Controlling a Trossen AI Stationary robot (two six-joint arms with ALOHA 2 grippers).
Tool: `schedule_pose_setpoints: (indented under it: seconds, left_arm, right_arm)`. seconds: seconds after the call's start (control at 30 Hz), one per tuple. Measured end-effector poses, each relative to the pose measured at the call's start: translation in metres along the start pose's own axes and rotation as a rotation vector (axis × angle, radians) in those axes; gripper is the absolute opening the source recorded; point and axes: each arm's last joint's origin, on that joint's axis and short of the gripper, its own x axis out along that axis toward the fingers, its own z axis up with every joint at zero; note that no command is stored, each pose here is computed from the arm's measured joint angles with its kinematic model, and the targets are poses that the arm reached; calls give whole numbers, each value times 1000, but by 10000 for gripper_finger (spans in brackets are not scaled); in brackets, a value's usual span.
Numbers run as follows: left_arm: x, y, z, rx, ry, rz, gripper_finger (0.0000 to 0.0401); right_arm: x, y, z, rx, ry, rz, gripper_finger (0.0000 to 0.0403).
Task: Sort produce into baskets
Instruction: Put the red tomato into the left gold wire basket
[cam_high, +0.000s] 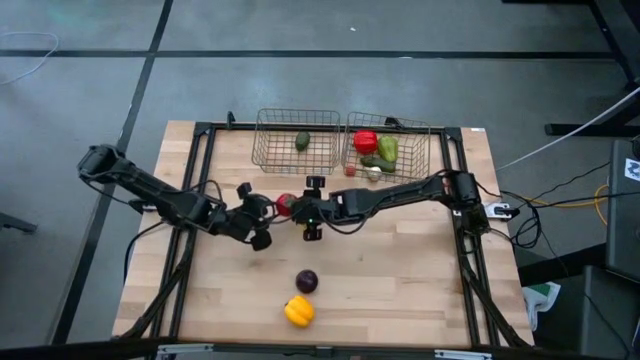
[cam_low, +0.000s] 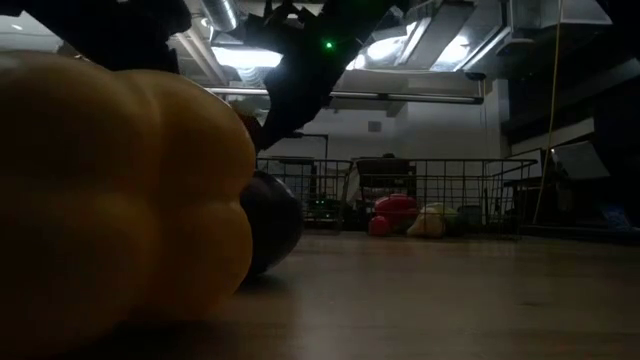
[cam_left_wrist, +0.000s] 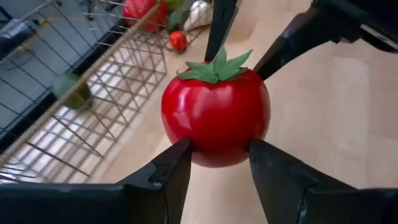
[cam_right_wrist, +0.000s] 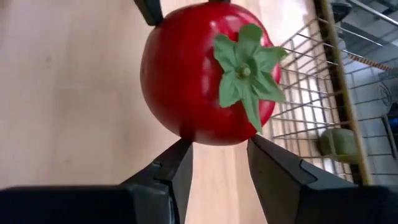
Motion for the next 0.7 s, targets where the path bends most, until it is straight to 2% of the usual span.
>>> schedule_pose_setpoints:
  seconds: [0.53,0.7]
  left_arm:
    - [20,35,11,43,24,145,159]
    - [26,45,19,59,-18,181,159]
  right_arm:
    - [13,-47,-6,59,10,-73,152]
    - [18,-61,-9,62,18,-93,152]
